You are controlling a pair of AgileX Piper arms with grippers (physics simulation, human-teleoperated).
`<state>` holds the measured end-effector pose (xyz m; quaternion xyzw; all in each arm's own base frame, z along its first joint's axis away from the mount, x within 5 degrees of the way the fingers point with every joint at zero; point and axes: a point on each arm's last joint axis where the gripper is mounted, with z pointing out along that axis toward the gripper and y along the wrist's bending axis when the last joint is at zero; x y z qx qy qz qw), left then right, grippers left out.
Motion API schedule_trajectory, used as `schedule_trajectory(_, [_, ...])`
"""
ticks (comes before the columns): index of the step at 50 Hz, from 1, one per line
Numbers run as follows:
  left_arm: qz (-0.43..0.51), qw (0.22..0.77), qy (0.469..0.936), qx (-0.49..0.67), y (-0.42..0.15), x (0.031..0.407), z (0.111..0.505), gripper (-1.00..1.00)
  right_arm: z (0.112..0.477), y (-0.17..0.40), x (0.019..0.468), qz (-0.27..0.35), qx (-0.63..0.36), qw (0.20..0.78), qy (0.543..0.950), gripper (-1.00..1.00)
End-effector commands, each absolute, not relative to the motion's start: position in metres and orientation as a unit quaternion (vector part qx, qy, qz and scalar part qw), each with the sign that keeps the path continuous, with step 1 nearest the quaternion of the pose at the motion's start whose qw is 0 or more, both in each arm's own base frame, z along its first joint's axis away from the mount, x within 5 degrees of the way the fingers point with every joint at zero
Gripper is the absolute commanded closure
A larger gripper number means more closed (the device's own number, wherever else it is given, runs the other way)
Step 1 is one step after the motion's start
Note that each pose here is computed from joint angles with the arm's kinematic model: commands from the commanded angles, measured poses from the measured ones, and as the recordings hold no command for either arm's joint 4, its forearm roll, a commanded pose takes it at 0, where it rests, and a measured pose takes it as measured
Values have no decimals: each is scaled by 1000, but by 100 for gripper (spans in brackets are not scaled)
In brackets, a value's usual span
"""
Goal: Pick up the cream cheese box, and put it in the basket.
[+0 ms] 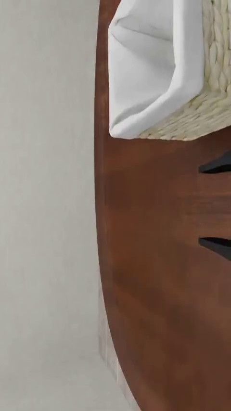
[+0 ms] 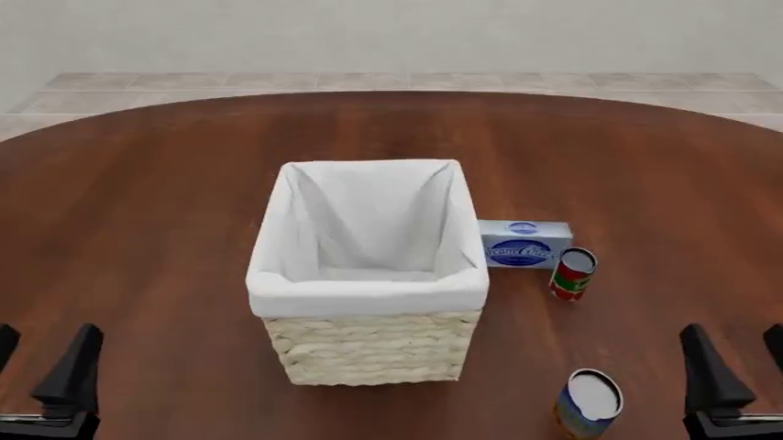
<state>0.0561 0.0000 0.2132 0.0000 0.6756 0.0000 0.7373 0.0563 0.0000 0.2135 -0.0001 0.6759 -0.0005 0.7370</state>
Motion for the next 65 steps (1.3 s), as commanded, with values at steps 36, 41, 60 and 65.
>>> schedule_trajectory(36, [0,737,676,0,0,56,213,-100,303,5,81,8,-31,739,673,-100])
schedule_trajectory(41, [0,737,676,0,0,56,213,-100,314,7,104,-4,-53,727,684,-100])
schedule_trajectory(60, [0,737,676,0,0,56,213,-100,342,24,188,-74,-175,658,729,-100])
schedule_trajectory(65, [0,737,676,0,0,56,213,-100,339,28,210,-80,-199,629,747,-100])
